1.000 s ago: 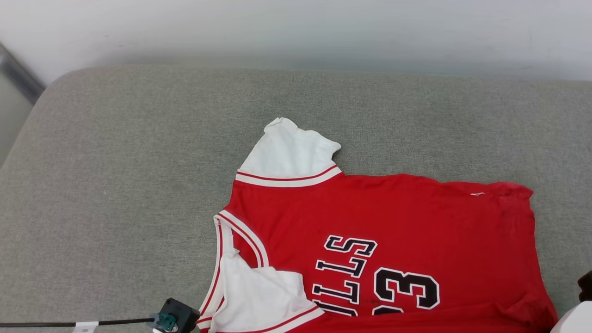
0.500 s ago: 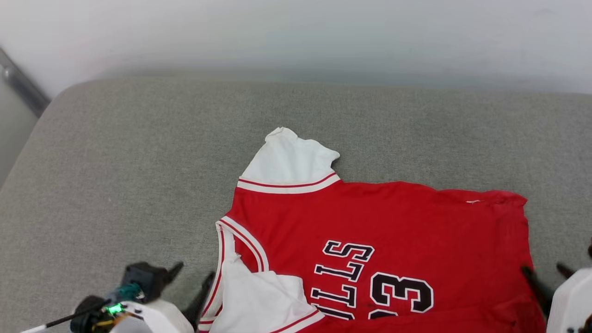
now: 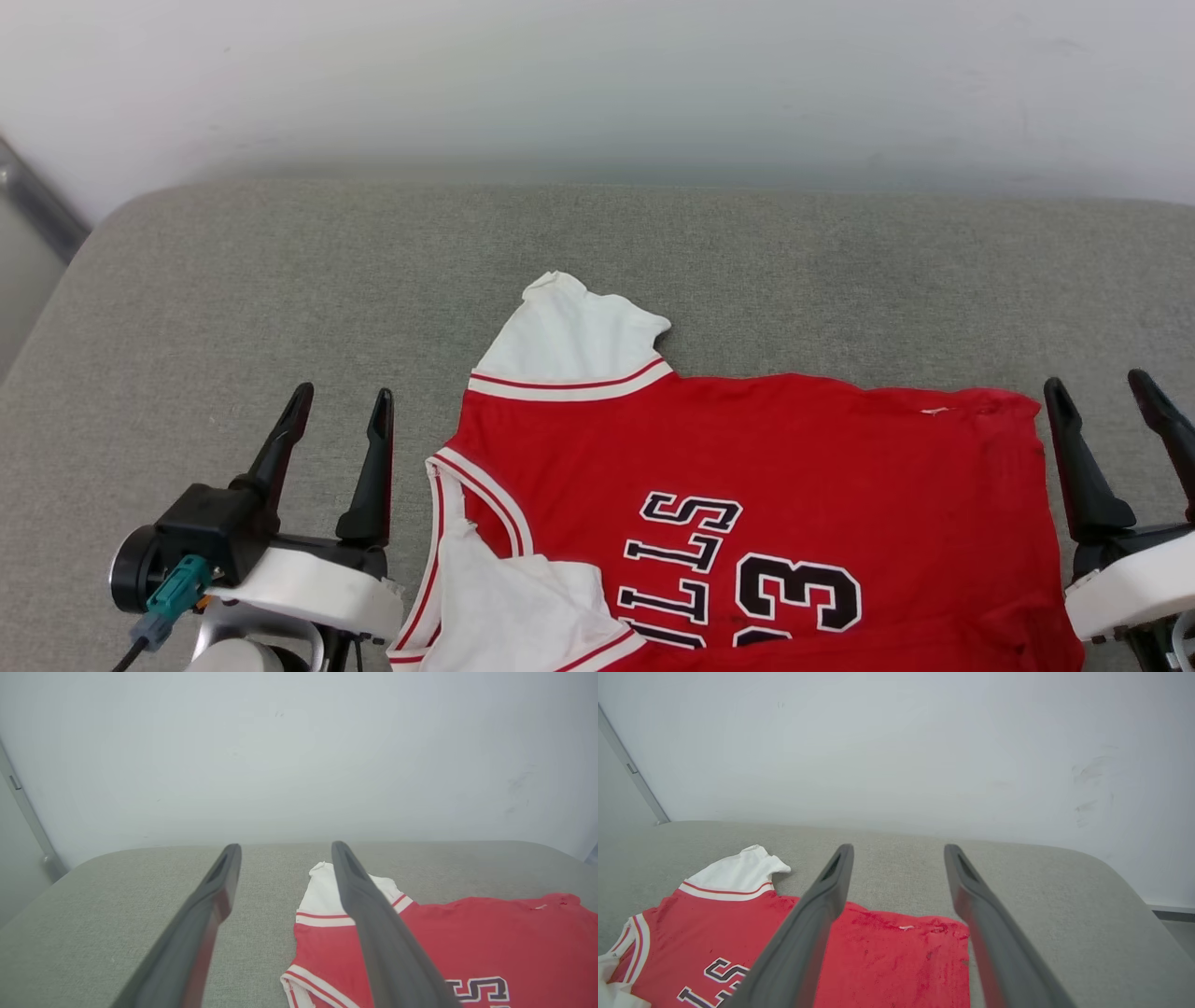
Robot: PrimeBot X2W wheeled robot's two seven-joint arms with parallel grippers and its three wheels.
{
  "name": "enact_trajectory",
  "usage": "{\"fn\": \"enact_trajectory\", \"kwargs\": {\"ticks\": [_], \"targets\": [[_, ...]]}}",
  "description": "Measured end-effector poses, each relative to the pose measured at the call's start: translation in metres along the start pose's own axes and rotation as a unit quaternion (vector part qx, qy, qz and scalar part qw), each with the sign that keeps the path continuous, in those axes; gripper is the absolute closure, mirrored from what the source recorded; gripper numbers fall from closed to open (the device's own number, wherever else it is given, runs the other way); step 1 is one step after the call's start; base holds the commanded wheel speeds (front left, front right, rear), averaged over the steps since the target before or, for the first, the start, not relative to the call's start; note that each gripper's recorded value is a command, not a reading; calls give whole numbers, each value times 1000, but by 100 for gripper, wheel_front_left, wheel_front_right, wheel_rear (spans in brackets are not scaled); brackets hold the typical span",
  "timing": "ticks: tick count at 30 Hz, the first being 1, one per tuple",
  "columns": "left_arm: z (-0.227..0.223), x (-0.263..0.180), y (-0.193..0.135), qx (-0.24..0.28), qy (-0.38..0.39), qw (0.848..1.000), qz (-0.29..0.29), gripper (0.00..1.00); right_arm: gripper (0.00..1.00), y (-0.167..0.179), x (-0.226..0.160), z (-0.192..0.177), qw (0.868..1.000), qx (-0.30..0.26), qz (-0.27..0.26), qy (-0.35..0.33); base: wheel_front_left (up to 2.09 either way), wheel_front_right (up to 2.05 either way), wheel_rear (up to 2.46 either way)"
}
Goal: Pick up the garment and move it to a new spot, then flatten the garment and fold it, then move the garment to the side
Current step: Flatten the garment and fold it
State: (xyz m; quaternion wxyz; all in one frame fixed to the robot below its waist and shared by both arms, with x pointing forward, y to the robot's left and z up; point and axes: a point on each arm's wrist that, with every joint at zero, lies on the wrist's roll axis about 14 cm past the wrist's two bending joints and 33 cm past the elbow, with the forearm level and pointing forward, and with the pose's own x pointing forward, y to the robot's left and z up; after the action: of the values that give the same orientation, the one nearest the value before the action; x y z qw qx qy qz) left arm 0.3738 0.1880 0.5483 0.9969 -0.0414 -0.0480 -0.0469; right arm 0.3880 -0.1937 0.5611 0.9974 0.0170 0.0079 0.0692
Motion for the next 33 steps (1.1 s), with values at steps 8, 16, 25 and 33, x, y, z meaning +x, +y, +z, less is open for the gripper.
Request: {"fn": "enact_trajectory", "kwargs": {"ticks": [8,16,25,33], "targets": [[9,-2,-11,-8,-37,999,-21,0,0,14,-7,7,996,8,-1,-86,0,0,0],[-5,9,-16,0,-26,998,-52,0,0,7,-5,-3,996,15,-17,-91,0,0,0],[-7,77,-21,65,-1,988,-142,0,0,-5,12,-13,996,12,-34,-81,0,0,0],[-34,159,-28,120,132,962,-206,0,0,-19,23,-36,996,15,-62,-58,0,0,0]]}}
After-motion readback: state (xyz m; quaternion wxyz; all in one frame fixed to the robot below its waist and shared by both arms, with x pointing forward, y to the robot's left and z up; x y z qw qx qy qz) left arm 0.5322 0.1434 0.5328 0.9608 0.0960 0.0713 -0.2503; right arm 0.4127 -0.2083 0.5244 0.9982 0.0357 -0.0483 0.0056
